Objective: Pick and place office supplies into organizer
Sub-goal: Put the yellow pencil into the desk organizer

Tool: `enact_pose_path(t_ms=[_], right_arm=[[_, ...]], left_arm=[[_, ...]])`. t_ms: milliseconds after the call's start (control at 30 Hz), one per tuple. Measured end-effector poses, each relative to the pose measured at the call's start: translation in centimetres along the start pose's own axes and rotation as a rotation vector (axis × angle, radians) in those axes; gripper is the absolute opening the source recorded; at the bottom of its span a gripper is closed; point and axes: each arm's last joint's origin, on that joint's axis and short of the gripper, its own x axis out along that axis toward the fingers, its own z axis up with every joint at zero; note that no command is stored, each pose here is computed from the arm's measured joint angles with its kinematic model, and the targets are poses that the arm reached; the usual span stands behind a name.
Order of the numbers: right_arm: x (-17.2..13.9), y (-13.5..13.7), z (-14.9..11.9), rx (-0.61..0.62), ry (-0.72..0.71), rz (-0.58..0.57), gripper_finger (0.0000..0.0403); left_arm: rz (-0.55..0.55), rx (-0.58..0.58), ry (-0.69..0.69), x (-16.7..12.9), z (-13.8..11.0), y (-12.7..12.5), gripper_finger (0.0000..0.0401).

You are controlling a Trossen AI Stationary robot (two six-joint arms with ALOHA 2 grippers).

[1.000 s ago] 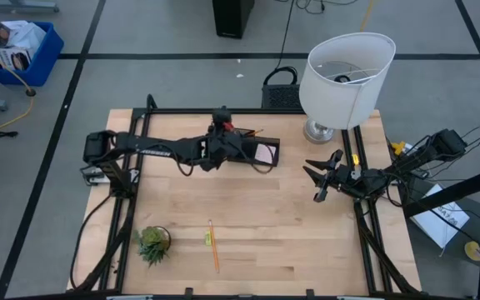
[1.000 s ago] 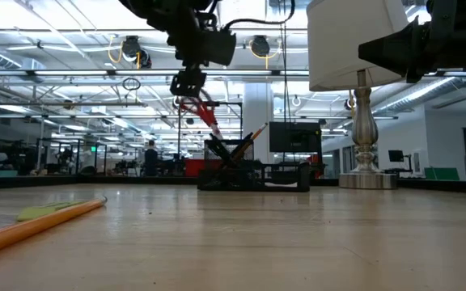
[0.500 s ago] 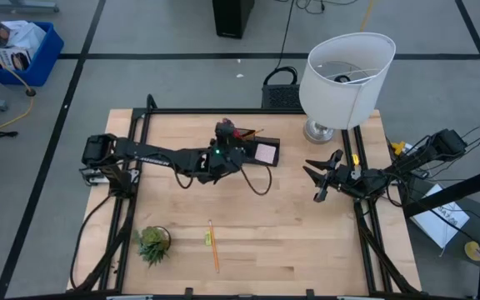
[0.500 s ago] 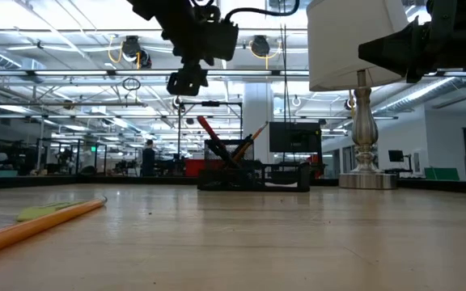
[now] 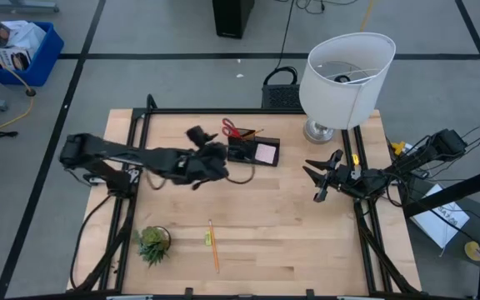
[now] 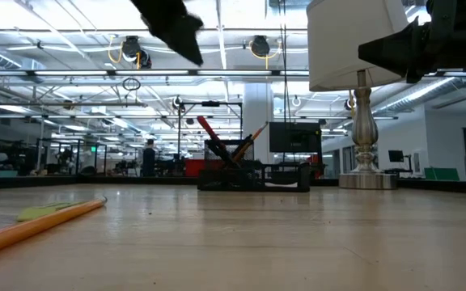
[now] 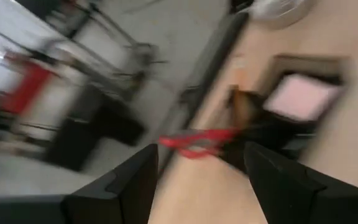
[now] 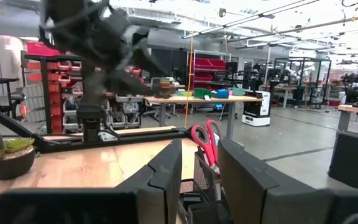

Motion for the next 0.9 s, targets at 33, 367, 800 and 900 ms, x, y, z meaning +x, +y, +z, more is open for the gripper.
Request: enact_pose_path(t_ms=[33,367,800,900], right_arm=[[0.0,0.0,0.0,0.000,0.000,0.000,0.0100],[0.0,0.0,0.0,-0.004,0.003,0.001,0.0100],[0.0,0.0,-0.1,-0.012,0.010,0.003,0.0100],[0.0,0.0,-0.1,-0.011,0.009,0.002,0.0100]], left_arm=[[-0.037,-0.041,-0.002,-0.8,-0.1,0.3,0.0244],[-0.501,-0.621,0.101,-5.8,-0.4,-0.1,0.0244],[-0.531,-0.864,0.197,-10.2,-2.2,-5.2,0.0244],[-0.482,-0.940,0.252,-10.3,-3.1,-7.4,0.0244]])
